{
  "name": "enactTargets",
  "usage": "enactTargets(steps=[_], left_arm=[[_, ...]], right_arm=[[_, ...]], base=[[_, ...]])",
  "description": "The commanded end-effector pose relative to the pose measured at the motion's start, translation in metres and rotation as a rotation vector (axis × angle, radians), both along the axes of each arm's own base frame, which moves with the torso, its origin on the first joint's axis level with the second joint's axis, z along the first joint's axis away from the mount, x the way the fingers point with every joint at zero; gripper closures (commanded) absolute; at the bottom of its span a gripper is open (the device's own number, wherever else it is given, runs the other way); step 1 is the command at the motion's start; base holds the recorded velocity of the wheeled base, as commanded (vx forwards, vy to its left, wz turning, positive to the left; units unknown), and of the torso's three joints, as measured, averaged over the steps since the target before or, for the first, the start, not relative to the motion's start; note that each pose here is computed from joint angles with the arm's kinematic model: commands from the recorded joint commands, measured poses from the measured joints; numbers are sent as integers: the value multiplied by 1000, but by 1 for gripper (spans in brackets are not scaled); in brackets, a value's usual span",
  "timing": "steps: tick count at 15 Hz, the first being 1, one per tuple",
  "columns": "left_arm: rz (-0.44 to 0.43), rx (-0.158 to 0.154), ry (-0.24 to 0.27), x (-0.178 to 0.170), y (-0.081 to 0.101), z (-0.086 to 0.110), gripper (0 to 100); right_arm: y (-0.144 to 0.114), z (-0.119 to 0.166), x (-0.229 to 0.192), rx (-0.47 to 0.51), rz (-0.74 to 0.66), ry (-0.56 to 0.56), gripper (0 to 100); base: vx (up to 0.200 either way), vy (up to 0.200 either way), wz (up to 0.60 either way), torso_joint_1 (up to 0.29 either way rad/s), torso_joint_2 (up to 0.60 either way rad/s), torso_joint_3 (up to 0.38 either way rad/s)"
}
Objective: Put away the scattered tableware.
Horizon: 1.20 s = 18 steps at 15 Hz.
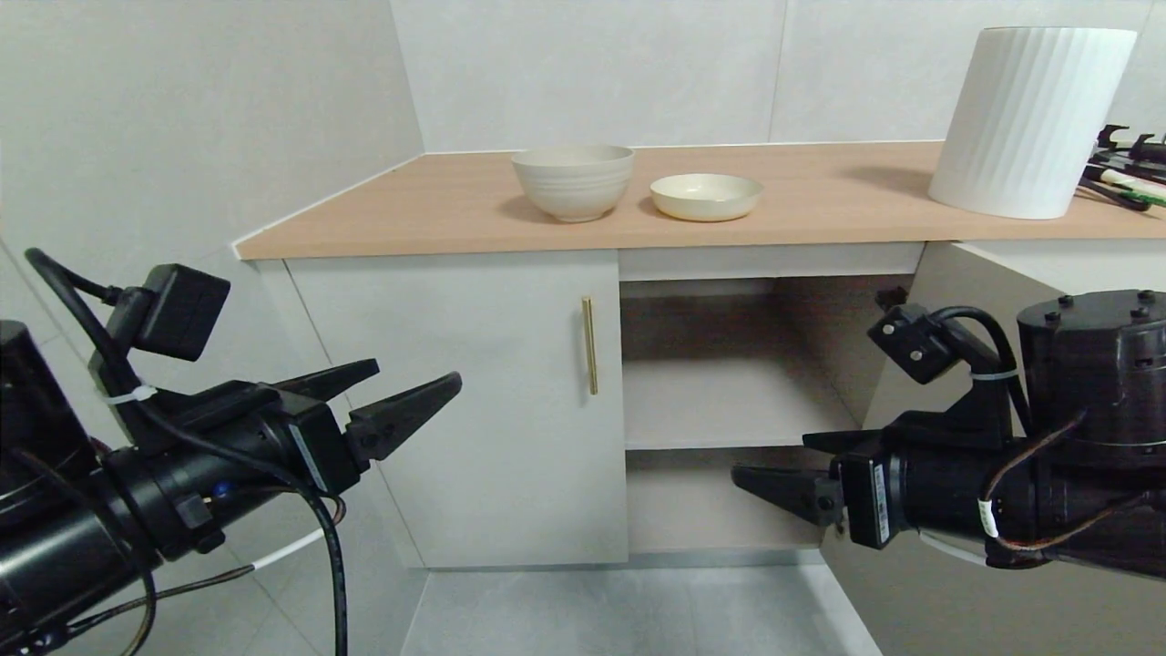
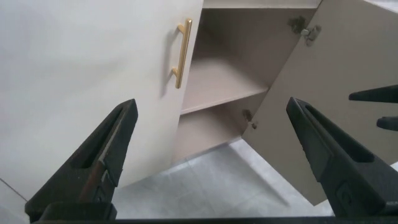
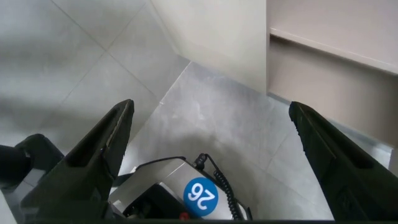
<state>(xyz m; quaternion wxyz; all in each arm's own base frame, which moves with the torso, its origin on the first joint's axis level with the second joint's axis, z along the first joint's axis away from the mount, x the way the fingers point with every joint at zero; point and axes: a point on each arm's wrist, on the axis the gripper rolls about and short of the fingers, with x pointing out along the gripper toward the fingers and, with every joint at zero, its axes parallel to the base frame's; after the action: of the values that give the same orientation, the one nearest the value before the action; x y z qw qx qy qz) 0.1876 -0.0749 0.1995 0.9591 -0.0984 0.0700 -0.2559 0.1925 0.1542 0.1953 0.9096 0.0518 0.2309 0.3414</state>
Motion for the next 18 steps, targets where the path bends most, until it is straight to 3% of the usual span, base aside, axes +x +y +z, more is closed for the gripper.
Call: enactTargets(steps=[1,11,18], left_arm=[[1,-1,3,1,0,0,0],[9,-5,-5,1,0,2,0],[-2,-1,5,-11,3,11,0]], right_arm=[[0,-1,0,-1,2,1,0],[-7,-3,-12,-4,38,22,0],[-13,3,-25,-14,94,-60,0]], base=[[200,0,0,2,-7,2],[200,0,0,4,1,3],[0,0,0,0,0,0]])
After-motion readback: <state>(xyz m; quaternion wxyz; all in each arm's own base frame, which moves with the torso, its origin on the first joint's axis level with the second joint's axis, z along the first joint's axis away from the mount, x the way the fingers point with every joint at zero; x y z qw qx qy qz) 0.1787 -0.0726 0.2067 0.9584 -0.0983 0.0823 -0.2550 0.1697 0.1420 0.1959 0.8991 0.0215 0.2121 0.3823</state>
